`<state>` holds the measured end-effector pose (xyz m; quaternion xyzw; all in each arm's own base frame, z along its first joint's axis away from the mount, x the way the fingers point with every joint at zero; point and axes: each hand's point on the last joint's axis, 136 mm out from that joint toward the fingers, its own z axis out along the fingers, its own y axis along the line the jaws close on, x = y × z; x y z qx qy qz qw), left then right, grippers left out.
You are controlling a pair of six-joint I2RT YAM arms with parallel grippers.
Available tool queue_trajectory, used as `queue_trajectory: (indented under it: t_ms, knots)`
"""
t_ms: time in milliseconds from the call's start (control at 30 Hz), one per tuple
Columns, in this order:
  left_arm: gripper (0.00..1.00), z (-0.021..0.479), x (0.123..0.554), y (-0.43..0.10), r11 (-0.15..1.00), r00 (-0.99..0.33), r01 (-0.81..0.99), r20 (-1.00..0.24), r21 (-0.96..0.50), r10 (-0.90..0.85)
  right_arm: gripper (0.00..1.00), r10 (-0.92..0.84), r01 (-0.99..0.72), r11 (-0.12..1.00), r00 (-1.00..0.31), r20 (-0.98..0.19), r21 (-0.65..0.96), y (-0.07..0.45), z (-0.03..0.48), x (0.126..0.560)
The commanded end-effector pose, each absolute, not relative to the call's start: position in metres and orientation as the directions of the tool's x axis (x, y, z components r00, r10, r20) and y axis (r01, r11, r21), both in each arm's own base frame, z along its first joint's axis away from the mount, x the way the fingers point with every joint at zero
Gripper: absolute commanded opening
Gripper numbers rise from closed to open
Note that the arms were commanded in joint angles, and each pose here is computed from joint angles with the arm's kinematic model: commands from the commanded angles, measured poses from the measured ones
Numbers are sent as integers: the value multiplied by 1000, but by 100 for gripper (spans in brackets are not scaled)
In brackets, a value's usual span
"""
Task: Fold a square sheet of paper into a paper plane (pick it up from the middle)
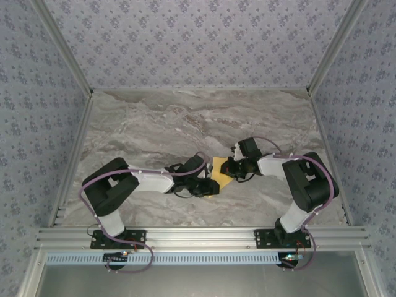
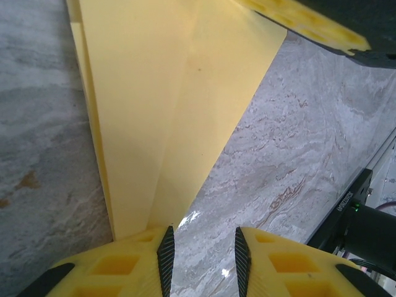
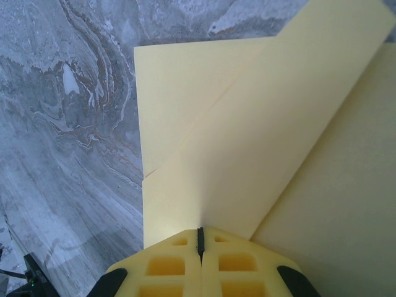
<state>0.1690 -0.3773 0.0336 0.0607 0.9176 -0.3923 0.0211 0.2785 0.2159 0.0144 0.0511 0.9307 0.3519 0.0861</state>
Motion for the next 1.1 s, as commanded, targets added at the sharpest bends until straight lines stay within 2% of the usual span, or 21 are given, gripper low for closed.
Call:
queue_trajectory:
  t_ms: [0, 400, 600, 767, 1067]
  knots:
    - [35, 28, 162, -379, 682, -992, 118, -60, -722, 108, 0, 187, 160, 858, -982, -8, 487, 183, -39, 247]
    - [35, 19, 156, -378, 702, -993, 108, -40, -704, 113, 0, 186, 163, 861, -982, -1, 482, 182, -41, 245]
    - [34, 52, 179, -385, 657, -988, 156, -128, -738, 91, 0, 185, 163, 866, -983, 0, 473, 181, -42, 244]
    - [31, 68, 199, -380, 658, -982, 169, -183, -734, 47, 0, 184, 163, 868, -983, 1, 470, 180, -43, 244]
    - [21, 45, 198, -379, 696, -989, 140, -133, -704, 64, 0, 184, 164, 866, -983, 4, 472, 180, -42, 243]
